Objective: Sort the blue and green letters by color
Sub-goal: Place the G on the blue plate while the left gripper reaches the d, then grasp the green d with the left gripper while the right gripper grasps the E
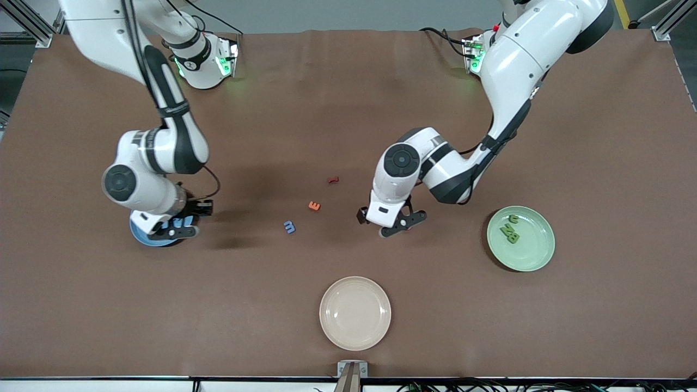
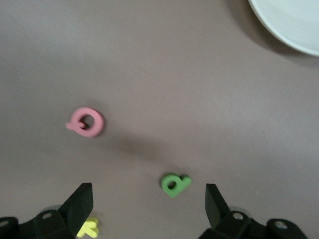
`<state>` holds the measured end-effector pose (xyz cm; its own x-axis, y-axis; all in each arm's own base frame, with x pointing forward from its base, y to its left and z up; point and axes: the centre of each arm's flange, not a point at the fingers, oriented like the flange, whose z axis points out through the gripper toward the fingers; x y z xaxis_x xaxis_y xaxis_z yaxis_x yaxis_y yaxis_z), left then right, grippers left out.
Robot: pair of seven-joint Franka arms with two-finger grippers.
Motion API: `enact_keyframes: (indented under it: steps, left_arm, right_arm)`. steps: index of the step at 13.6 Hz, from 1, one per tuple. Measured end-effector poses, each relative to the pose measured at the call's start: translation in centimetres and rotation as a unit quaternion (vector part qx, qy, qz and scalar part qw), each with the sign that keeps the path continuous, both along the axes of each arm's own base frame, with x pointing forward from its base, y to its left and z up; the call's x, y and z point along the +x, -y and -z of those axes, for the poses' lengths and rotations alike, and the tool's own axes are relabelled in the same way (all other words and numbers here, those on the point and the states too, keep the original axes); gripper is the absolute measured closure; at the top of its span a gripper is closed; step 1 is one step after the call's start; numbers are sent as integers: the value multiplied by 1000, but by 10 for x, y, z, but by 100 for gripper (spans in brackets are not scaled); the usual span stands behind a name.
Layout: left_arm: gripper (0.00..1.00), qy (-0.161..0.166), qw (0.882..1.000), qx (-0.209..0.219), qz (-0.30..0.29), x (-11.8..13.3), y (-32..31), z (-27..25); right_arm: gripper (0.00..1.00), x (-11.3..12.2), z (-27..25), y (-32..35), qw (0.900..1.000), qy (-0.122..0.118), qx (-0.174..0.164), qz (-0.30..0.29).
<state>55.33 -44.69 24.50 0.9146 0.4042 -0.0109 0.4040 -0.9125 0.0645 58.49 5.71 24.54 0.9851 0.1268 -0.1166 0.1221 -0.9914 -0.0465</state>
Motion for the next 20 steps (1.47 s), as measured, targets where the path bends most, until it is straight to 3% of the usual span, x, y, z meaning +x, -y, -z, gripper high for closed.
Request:
enact_keyframes:
  steps: [3, 6, 12, 17, 20]
  left_arm:
    - [4, 8, 1000, 6, 23, -4, 13, 3]
    - [6, 17, 995, 12, 93, -5, 20, 8]
    - [7, 3, 974, 16, 226, -11, 25, 40]
    - [10, 18, 954, 8, 300, -12, 31, 42]
    - [11, 22, 947, 10, 320, -5, 24, 49]
  right_arm:
    - [64, 7, -3, 67, 999, 23, 7, -37]
    - [64, 12, -5, 101, 997, 51, 2, -62]
    - [64, 14, 25, 124, 995, 58, -12, -83]
    - [64, 15, 38, 123, 995, 56, -16, -85]
    - [38, 15, 39, 121, 995, 55, -15, -87]
